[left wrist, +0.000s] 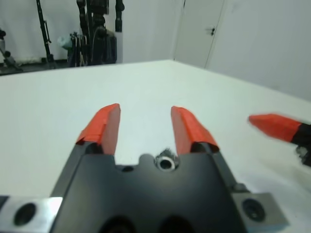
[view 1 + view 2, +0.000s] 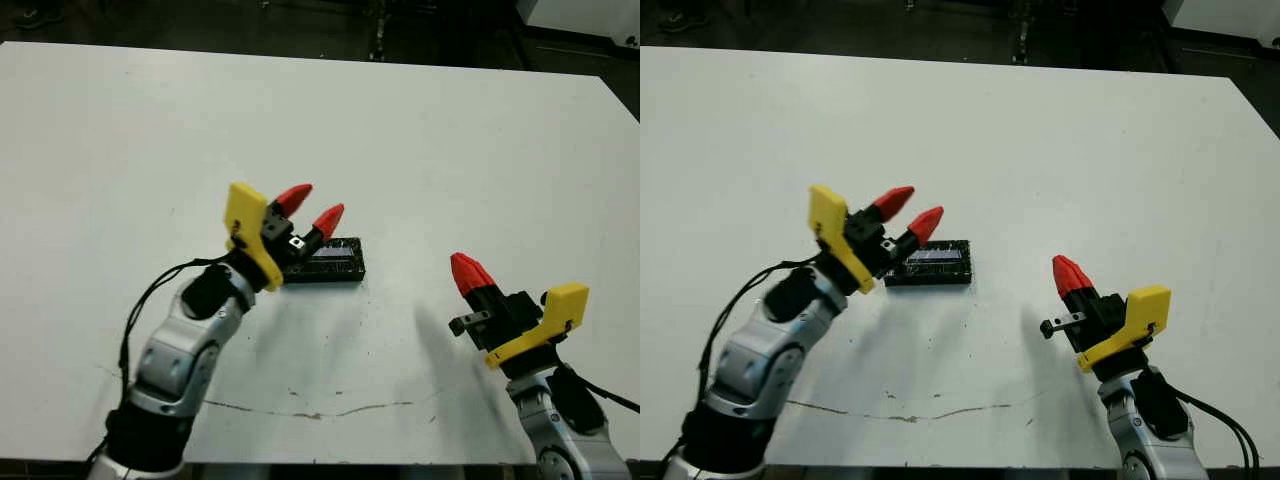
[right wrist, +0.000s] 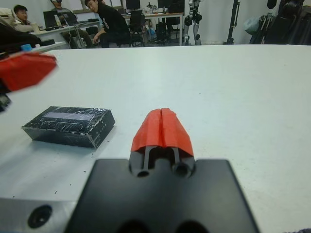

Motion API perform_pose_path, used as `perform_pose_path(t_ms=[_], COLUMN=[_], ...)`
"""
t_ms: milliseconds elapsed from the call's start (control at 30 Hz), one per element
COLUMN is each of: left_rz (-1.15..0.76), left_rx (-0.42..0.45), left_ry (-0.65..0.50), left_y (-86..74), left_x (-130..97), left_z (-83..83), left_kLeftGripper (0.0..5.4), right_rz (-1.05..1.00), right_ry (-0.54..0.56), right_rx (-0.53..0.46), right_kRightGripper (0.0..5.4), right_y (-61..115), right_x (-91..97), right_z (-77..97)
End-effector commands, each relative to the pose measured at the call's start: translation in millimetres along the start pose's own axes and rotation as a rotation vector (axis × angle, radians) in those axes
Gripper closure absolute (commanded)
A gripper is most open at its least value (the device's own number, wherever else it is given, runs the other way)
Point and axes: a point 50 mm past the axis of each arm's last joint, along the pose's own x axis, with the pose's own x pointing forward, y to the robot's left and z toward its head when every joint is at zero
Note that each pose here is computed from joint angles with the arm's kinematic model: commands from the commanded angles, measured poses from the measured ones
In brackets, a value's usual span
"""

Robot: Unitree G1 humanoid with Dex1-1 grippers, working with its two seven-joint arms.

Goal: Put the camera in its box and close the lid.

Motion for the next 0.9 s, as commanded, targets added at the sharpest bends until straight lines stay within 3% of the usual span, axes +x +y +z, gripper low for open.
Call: perform_pose_path(t_ms=[33, 433, 700, 900], left_rz=[0.021, 0.092, 0.06, 0.046], left_rx=[-0.003, -0.096, -0.153, -0.18], left_ry=[0.044, 0.214, 0.355, 0.374], left_y=[-2.9, -7.7, -9.0, -11.8], left_x=[4.6, 13.4, 8.9, 5.0], left_z=[-10.5, -35.6, -45.8, -45.6], left_kLeftGripper=[3.67, 5.39, 5.39, 5.39], right_rz=[-0.01, -0.009, -0.006, -0.003], right_ry=[0.009, 0.011, 0.01, 0.012], right_rx=[-0.007, -0.004, -0.015, -0.002], right_kRightGripper=[5.4, 5.4, 5.4, 5.4], right_y=[-2.5, -2.0, -2.5, -1.9], right_x=[-1.7, -1.7, -1.8, -1.9], right_z=[-0.1, 0.6, 0.5, -0.1])
